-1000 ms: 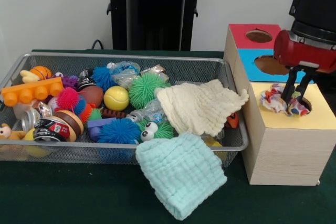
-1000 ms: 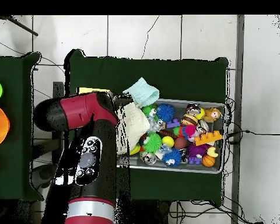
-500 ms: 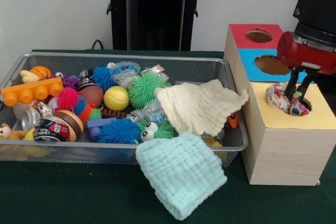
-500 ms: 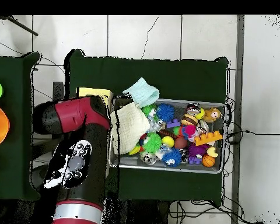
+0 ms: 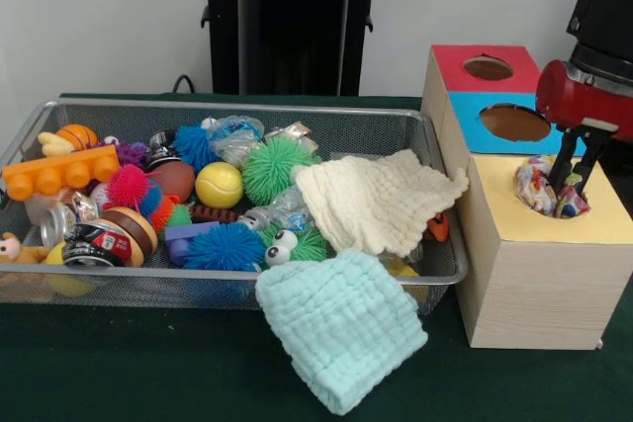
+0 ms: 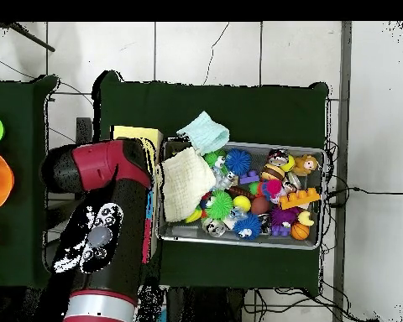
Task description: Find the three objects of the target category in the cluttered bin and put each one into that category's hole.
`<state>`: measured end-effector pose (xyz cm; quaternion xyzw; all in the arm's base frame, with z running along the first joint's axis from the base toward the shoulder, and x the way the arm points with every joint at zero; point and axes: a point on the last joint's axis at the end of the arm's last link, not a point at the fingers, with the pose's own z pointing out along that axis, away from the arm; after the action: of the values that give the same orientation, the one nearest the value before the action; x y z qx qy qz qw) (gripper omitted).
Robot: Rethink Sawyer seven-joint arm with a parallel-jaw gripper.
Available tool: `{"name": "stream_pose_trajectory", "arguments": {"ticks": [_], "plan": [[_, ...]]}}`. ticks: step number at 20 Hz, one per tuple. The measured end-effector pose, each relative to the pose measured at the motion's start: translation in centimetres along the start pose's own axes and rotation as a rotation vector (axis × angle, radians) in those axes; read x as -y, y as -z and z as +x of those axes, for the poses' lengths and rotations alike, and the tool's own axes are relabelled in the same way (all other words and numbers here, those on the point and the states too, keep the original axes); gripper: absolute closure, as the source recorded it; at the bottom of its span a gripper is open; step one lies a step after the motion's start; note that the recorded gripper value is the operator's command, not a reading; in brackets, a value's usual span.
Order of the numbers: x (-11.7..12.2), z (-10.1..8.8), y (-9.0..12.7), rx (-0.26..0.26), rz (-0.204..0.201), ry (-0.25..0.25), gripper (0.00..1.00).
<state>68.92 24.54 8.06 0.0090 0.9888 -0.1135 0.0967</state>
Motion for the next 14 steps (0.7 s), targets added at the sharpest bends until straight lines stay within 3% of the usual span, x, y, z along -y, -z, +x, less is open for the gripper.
{"name": "stream_pose_trajectory", "arguments": {"ticks": [14], "plan": [[0.01, -0.25, -0.16, -0.016, -0.012, -0.058, 1.0]]}}
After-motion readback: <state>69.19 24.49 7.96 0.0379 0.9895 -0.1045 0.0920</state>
